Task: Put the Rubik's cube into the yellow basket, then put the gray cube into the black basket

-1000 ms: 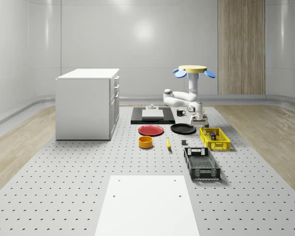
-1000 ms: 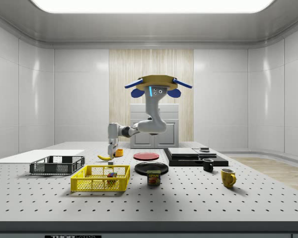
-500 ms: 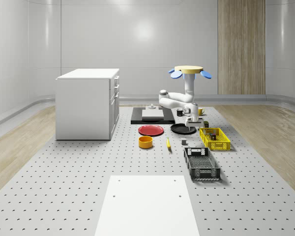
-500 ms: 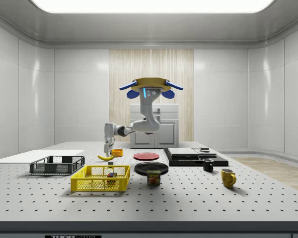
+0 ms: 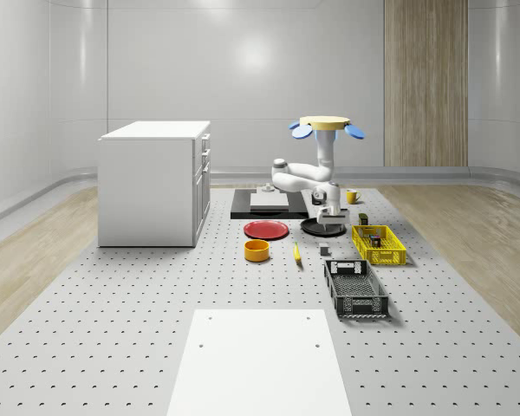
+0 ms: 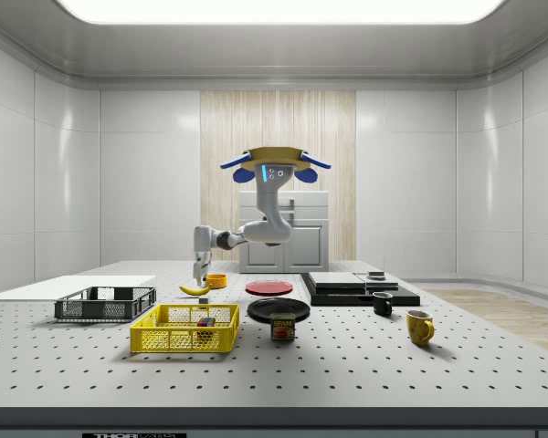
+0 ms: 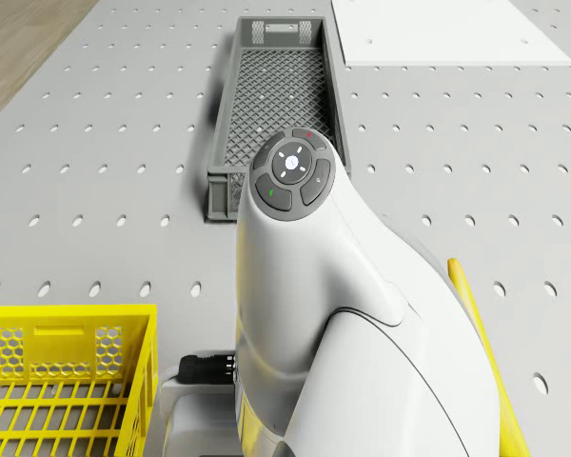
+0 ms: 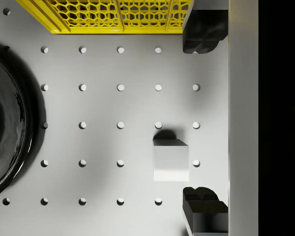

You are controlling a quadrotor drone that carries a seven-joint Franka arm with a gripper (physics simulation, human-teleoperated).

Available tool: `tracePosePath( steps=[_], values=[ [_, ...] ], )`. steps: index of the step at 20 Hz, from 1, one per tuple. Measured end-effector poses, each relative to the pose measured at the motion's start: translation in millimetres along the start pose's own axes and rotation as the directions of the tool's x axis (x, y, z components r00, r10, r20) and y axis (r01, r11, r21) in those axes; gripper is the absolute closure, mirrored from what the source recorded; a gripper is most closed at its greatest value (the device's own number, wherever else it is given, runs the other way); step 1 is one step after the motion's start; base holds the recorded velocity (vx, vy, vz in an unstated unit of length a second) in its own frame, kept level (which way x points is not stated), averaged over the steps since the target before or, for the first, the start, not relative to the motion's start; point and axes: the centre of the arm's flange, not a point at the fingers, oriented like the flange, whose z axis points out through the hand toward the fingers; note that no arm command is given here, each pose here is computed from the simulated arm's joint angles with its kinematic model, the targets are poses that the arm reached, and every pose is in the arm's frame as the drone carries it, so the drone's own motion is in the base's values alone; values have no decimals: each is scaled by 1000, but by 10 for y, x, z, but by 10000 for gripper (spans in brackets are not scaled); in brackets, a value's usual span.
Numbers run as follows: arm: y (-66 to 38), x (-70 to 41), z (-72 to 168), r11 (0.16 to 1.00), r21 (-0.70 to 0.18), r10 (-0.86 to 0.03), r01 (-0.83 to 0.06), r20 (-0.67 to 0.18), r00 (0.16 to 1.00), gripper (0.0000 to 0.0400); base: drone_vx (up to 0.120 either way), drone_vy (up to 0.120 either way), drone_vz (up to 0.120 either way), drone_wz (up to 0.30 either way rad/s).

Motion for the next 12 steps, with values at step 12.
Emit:
tracePosePath(
  steps=[12],
  values=[
    [0, 0, 0, 1000, 0, 0, 0, 0, 1000, 0, 0, -87, -103, 0]
  ],
)
